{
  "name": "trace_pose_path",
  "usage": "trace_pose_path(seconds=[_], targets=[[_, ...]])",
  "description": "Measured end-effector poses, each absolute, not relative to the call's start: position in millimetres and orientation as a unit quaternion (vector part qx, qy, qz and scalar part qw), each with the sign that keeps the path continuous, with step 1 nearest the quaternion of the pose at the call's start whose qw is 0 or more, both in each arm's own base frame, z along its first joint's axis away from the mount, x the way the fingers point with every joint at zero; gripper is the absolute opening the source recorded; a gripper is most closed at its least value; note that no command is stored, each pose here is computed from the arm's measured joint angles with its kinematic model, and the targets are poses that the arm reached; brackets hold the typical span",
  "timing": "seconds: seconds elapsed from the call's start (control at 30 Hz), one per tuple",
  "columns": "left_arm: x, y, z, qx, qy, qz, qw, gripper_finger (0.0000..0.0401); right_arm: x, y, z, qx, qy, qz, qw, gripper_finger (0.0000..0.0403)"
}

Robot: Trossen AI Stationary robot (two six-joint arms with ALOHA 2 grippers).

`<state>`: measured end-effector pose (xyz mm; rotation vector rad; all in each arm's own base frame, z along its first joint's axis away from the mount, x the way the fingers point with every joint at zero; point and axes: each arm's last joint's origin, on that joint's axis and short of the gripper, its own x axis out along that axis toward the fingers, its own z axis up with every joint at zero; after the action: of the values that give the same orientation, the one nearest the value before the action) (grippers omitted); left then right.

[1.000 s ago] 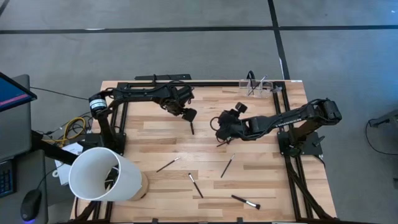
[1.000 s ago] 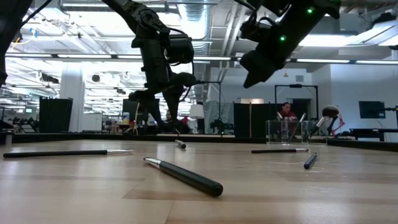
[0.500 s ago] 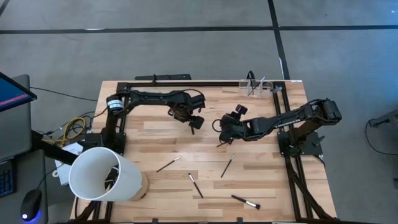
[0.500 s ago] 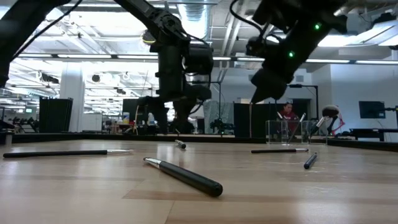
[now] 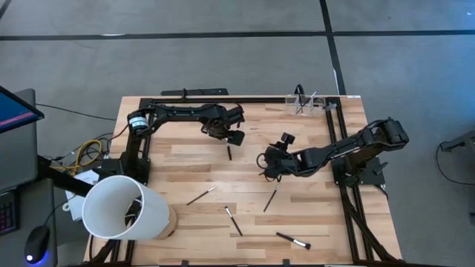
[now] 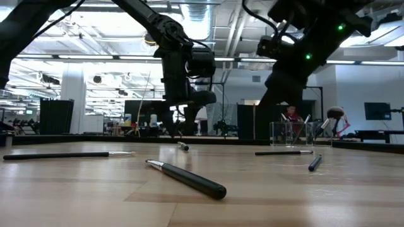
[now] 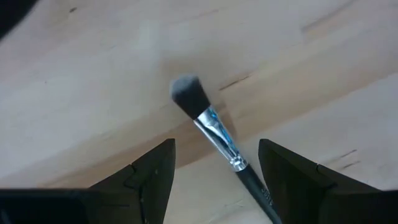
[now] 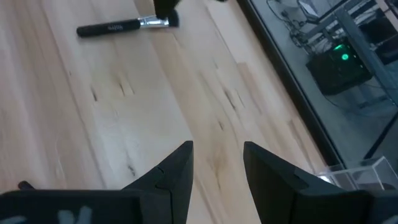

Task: Put items in baskets/containers
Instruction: Put the blush brush into the right section of the transparent organizer

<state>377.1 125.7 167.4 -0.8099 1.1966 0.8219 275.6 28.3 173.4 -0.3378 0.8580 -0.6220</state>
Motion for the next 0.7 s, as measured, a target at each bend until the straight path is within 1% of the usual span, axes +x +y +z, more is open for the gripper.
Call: trace_pose_path(seconds=[0.33, 0.6, 0.7], targets=[[367.1, 127.5, 150.3, -0.347, 0.542, 0.375, 0.667, 0.0228, 278.0, 24.2, 184.3, -0.159, 0.382, -0.297, 0.861, 0.0134], [370.7, 128.5, 146.7, -0.353, 0.515, 0.370, 0.688, 0.0228, 276.7, 22.4, 182.3, -0.159, 0.386, -0.297, 0.858, 0.0134], [371.2, 128.8, 146.4, -0.357, 0.515, 0.363, 0.689, 0.0228, 274.9, 22.2, 179.6, -0.162, 0.391, -0.297, 0.856, 0.0134]])
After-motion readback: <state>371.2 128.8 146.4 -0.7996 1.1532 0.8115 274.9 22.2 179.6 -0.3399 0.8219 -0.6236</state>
